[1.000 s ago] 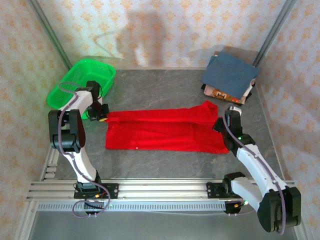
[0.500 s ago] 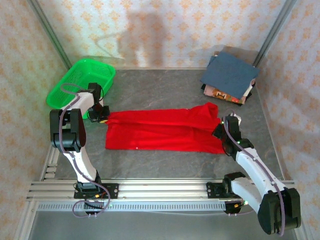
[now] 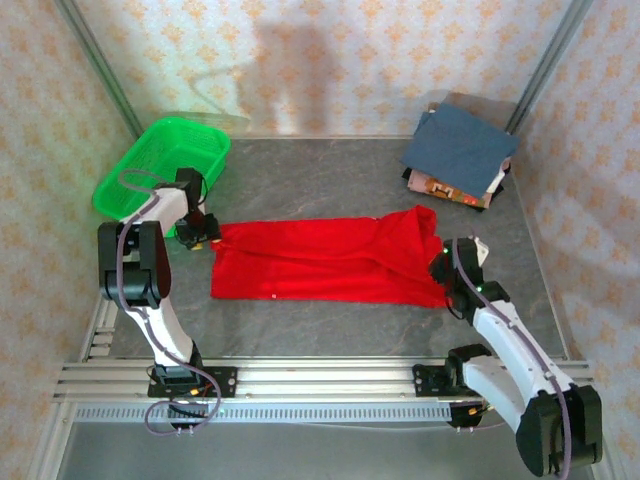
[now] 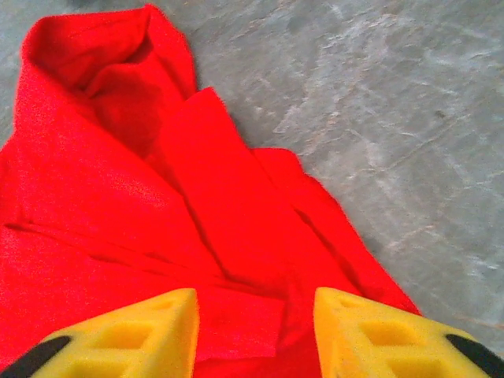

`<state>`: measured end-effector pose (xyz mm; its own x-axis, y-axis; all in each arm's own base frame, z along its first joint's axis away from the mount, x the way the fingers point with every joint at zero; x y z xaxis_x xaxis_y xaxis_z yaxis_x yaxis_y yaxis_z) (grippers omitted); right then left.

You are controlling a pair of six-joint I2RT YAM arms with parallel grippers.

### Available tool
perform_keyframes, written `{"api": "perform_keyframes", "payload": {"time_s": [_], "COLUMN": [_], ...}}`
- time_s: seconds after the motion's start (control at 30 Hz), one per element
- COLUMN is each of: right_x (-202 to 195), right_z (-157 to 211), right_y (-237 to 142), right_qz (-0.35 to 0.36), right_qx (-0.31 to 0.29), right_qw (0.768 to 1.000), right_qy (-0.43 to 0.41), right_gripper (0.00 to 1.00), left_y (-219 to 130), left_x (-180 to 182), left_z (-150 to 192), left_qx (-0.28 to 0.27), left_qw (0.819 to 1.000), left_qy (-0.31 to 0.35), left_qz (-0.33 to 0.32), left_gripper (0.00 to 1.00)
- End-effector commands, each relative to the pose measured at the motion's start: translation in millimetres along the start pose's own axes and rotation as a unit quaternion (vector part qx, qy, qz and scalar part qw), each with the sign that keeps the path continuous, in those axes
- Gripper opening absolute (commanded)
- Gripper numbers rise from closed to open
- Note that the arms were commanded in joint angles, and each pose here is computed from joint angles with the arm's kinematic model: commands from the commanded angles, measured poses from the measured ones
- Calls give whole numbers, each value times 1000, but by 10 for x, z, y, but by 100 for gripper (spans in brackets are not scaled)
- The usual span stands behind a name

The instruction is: Fold and stack the t-shirts

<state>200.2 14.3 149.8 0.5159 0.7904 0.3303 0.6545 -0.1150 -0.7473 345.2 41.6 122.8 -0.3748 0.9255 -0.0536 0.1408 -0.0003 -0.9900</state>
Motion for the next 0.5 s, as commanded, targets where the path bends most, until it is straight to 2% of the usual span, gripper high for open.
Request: {"api": "perform_keyframes", "payload": {"time_s": [0.0,0.07,0.1,0.2,0.27,0.4,0.47], "right_x": [-136,-125,-58,233,453,882,983], "right_z": [18,-39,-91,-240,-300,-248,-187], "right_y": [-73,-136,-164,-206,-200,-24,159], "right_qz": [48,55,37,-49,-110,-208,-211], "right_qx": [-10,-17,-21,-22,-2,117,174], "right_qw": [998,997,999,999,994,967,954], "right_qy": [38,43,34,6,-23,-94,-122], "right_gripper": [53,54,55,63,65,64,62], "left_y": [-330,-498,-587,-822,-928,-988,-1008], "left_x": [48,-14,-72,-361,-634,-1192,-1422], "left_z": [9,-11,-19,-21,-12,42,78], "left_qx": [-42,-66,-79,-115,-129,-139,-144], "left_qw": [998,997,996,993,990,976,967], "left_qy": [-36,-42,-42,-13,20,74,98], "left_qz": [-13,1,11,33,59,148,186], "left_gripper": [48,50,50,54,55,56,59]}}
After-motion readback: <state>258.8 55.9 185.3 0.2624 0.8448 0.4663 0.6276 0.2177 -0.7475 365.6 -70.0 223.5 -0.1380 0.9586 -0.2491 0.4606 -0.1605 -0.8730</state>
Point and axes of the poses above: each hand's point on the last joint's axis, 136 mm out from that joint toward the fingers, its own y axis out along the fingers, its own x axis along the line the jaws close on, z = x × y, the point moved 8 cm from there along -y, back along the fingers, and after that the axes turned 3 degrees about y, right-handed, at the moved point
